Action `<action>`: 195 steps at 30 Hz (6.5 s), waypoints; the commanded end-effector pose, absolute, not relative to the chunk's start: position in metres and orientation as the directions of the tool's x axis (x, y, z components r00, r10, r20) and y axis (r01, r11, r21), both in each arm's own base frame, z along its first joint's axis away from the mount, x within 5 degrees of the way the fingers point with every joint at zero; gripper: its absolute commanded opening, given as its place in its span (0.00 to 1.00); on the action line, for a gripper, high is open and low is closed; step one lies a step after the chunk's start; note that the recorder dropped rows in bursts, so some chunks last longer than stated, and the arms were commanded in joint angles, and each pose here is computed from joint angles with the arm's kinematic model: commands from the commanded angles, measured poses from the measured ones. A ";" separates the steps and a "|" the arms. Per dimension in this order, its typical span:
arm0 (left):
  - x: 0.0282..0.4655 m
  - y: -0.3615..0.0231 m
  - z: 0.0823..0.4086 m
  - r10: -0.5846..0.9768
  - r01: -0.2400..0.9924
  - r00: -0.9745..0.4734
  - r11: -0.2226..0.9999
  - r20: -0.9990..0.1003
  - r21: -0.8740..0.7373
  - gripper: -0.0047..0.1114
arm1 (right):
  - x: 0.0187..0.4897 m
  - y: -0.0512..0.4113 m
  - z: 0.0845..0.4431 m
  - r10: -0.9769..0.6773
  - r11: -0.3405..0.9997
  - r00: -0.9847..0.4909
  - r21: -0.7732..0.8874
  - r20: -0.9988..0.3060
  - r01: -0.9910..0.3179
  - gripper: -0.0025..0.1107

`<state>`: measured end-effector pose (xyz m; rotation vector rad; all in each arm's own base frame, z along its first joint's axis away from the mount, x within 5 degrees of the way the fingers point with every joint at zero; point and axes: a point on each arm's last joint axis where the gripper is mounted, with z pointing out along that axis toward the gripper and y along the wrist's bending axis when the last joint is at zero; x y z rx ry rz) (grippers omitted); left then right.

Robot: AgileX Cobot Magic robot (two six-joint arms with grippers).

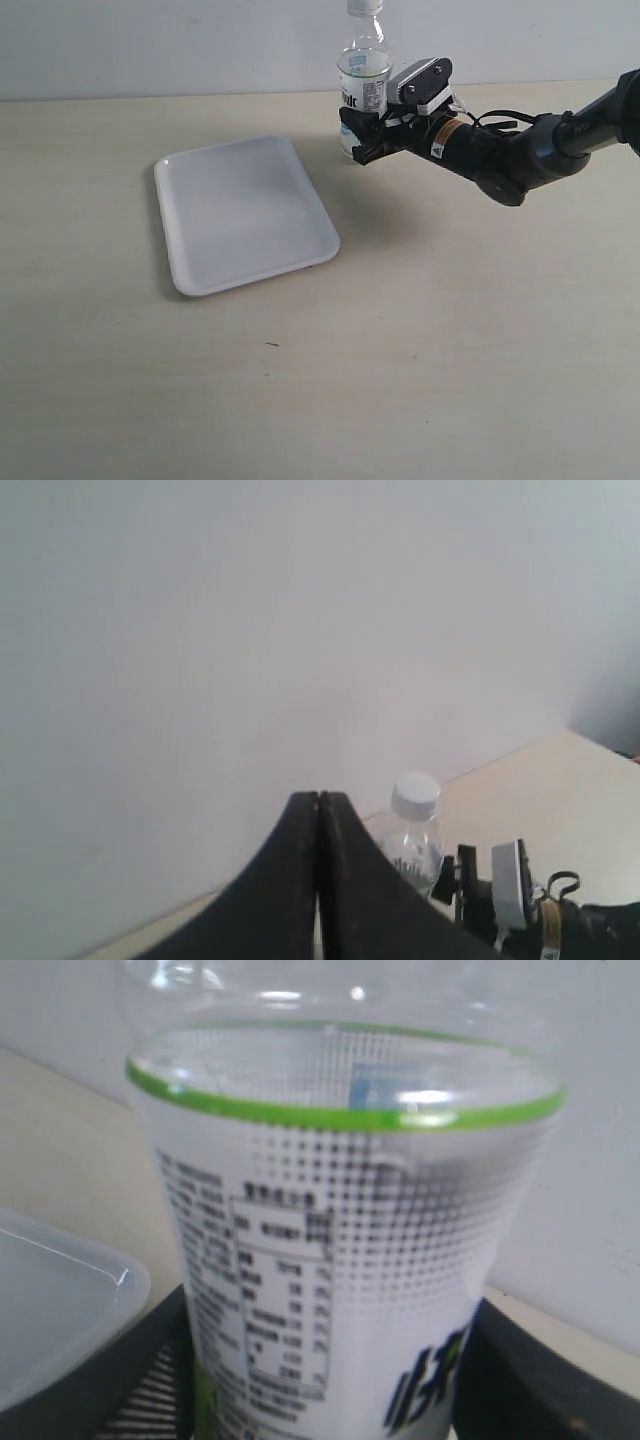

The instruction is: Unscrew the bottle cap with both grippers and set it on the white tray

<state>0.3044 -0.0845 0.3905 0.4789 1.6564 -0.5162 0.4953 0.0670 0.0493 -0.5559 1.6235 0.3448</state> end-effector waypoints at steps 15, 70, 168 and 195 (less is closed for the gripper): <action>0.411 -0.009 0.422 0.869 -0.179 -0.375 0.273 -0.322 0.945 0.04 | 0.493 0.065 0.035 -0.238 0.835 -0.149 -0.124 -0.960 -0.537 0.02; 0.420 -0.275 0.326 0.881 0.868 0.082 0.166 -0.466 0.467 0.57 | 0.489 0.071 0.045 -0.491 0.661 -0.001 -0.372 -0.871 -0.651 0.02; 0.449 -0.248 0.309 0.617 0.813 -0.433 0.582 -0.657 0.011 0.68 | 0.488 0.071 0.075 -0.580 0.590 -0.013 -0.408 -0.815 -0.697 0.02; 0.459 -0.252 0.304 0.610 0.818 -0.359 0.570 -0.706 0.076 0.68 | 0.488 0.071 0.075 -0.581 0.590 -0.015 -0.409 -0.814 -0.696 0.02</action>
